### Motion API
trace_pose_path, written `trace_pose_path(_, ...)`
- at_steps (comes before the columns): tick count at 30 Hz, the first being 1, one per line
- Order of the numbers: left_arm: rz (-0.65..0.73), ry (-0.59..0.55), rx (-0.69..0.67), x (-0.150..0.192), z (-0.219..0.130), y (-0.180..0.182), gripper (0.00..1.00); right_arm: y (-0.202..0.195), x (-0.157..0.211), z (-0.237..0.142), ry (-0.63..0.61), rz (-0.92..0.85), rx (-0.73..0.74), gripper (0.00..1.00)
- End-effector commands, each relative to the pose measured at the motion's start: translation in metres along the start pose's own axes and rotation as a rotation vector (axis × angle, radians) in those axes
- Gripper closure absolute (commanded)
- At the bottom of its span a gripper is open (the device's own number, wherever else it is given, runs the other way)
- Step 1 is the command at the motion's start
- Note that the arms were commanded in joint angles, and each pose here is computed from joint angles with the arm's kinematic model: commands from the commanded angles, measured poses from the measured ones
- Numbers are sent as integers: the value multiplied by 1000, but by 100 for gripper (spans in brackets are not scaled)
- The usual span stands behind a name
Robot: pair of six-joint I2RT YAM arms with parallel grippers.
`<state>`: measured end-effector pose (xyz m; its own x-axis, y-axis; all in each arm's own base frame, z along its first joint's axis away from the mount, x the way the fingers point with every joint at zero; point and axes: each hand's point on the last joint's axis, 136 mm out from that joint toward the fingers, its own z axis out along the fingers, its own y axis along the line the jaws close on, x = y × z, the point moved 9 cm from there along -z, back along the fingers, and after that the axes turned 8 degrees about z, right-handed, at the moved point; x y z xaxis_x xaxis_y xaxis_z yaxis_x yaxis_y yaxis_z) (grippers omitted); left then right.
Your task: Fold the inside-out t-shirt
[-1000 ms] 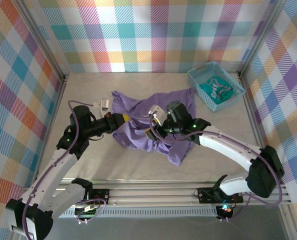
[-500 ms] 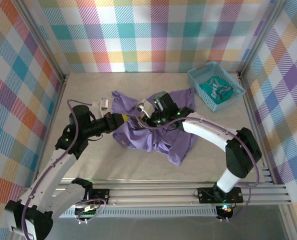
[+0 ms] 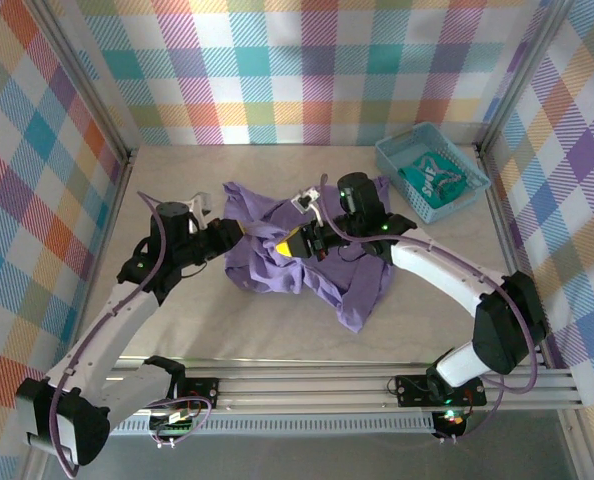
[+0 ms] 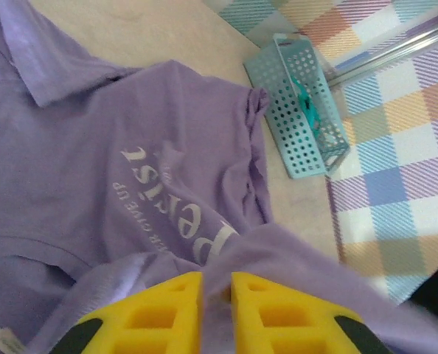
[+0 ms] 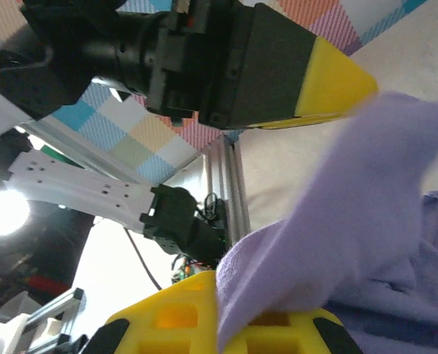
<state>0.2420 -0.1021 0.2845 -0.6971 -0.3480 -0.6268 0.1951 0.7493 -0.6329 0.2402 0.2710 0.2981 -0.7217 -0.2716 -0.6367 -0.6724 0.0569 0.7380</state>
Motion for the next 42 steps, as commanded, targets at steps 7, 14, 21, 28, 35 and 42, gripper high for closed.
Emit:
trace_pose_path(7,61,11,-4,30,-37,2,46,-17,-11,-6,-64,83,-13,100)
trace_pose_path(14,50,71,237,49,-22,-20,48,-23,-11,-4,-78,87,-6,100)
trace_pose_path(21,53,69,269,37,1,-28,55,-25,-7,-4,-70,94,-3,100)
trace_pose_path(28,51,106,197,33,22,-21,60,-22,-4,-6,-69,82,1,100)
trace_pose_path(35,61,113,178,29,33,-19,67,-23,-3,-6,-65,78,2,100)
trace_pose_path(42,78,116,171,26,37,-20,86,-23,0,-7,-54,74,24,100)
